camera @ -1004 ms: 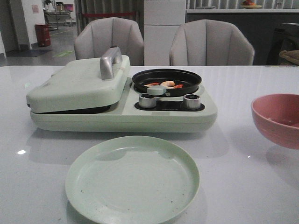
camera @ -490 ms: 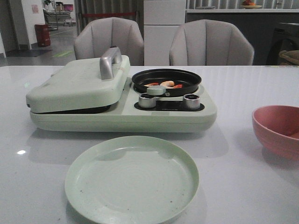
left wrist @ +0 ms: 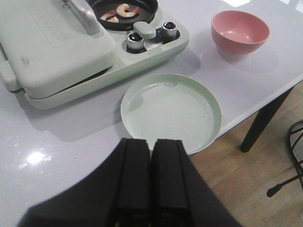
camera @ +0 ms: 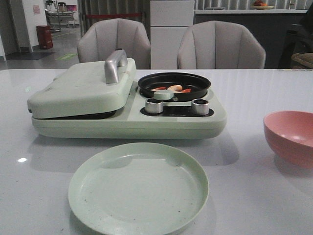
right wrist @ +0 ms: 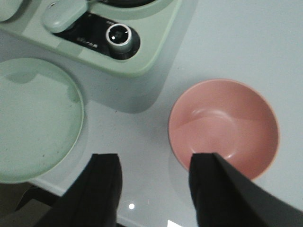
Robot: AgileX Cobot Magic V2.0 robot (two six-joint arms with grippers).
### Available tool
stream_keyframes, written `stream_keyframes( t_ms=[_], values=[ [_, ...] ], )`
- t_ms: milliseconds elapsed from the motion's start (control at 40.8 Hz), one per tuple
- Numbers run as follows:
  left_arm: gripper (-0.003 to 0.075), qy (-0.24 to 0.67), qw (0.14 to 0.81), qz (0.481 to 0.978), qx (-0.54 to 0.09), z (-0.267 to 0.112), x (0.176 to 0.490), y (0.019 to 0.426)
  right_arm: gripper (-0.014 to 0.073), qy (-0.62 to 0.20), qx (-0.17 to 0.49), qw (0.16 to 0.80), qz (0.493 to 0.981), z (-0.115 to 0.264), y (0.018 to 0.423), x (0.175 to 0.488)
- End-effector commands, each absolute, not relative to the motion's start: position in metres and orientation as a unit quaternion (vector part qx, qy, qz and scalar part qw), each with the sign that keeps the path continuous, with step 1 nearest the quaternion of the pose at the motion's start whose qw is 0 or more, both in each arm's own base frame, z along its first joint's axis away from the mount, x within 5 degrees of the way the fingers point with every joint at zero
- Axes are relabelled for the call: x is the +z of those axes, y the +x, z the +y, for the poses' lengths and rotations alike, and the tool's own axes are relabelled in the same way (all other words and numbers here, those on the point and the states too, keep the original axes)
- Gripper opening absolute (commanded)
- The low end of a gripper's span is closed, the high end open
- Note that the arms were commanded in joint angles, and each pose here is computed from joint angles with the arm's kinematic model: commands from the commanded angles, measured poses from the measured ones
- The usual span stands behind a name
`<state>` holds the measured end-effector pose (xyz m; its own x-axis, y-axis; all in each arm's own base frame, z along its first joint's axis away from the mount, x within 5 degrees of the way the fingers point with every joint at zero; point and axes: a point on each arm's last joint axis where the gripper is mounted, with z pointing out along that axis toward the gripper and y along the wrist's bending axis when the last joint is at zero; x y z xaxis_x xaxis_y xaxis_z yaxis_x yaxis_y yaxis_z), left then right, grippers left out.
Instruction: Make breakfast with bread and shrimp
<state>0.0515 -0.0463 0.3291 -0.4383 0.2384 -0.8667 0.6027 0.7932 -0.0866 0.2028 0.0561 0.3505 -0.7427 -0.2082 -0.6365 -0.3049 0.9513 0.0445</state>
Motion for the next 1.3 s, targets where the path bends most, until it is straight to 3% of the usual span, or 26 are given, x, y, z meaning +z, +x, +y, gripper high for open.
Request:
stream_keyframes(
  t_ms=[0,196,588,661,881,1273],
  values=[
    [0.0102,0.241,0.497,0.806,-0.215,-0.048,0.343,0.054,0.0441,-0.118,0.05,0.367,0.921,0.046,0.179,0.375],
    [0.0101,0.241,0.497,0.806,-0.215,-0.048,0.343,0.054,0.0441,-0.097,0.046,0.406,0.908,0.03,0.125,0.379],
    [0.0101,0.241,0.496,0.806,-0.214,-0.048,0.343,0.054,0.0439,-0.093,0.07,0.438,0.891,0.013,0.046,0.336],
    [0.0102,0.241,0.497,0.805,-0.215,-0.048,0.343,0.054,0.0377,-0.092,0.075,0.445,0.887,0.012,0.04,0.33],
    [0.0101,0.24,0.498,0.805,-0.215,-0.048,0.343,0.054,0.0042,-0.092,0.075,0.448,0.886,0.011,0.037,0.322],
    [0.0101,0.24,0.498,0.805,-0.215,-0.048,0.343,0.054,0.0035,-0.093,0.068,0.449,0.886,0.01,0.038,0.322]
  ],
)
